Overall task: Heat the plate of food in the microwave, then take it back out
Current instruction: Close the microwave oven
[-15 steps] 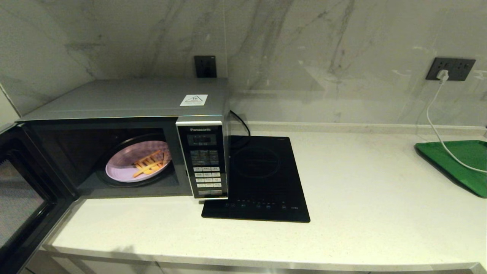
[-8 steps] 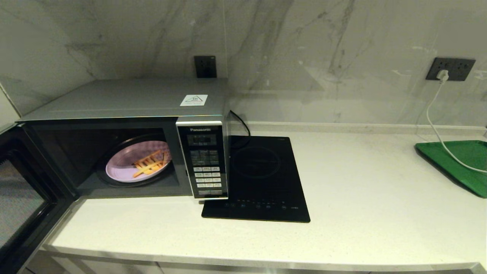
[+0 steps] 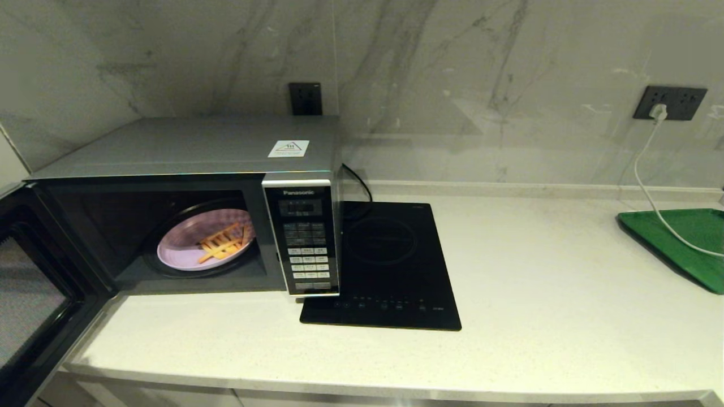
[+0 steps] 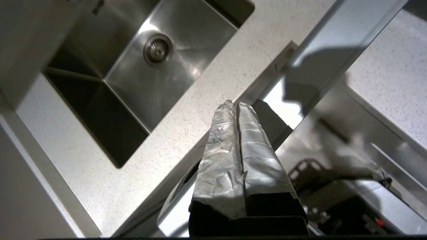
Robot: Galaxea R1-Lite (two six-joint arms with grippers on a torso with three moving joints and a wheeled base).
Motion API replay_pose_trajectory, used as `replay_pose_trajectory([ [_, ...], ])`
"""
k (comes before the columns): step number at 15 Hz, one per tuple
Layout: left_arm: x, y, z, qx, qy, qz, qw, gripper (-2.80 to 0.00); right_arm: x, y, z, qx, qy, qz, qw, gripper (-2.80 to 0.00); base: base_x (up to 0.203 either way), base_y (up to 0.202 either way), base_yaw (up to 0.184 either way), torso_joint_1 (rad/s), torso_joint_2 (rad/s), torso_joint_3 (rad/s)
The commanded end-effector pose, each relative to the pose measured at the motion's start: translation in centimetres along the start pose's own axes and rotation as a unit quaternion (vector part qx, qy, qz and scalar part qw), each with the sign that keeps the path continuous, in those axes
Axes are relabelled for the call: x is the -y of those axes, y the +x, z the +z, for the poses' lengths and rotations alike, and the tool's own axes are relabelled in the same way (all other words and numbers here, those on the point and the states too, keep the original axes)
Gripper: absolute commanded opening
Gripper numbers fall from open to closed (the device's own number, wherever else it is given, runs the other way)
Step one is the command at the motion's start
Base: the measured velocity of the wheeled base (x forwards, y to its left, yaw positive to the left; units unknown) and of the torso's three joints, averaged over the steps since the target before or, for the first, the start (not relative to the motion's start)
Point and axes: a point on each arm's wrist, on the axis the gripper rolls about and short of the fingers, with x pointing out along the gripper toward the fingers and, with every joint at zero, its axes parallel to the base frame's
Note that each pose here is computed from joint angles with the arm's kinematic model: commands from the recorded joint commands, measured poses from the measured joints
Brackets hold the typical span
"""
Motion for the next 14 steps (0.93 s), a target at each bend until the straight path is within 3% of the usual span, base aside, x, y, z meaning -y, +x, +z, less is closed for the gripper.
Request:
replay_pose_trajectory([
  [1,-0.1,2.6,0.6,-0.039,-0.003,-0.010,0.9992,-2.80,0.0,0.0,0.0,-0.002,0.000,0.000,1.000,-2.80,0.000,0.000,0.000,0.000,0.00,0.000],
  [8,-0.9,4.6,1.2,-0.046,-0.013,-0.003,0.9988,-2.80,0.0,0.0,0.0,-0.001,0.000,0.000,1.000,-2.80,0.000,0.000,0.000,0.000,0.00,0.000],
  [14,-0.6,3.7,0.8,-0.034,-0.012,-0.030,0.9989,-2.80,0.0,0.0,0.0,-0.001,0.000,0.000,1.000,-2.80,0.000,0.000,0.000,0.000,0.00,0.000],
])
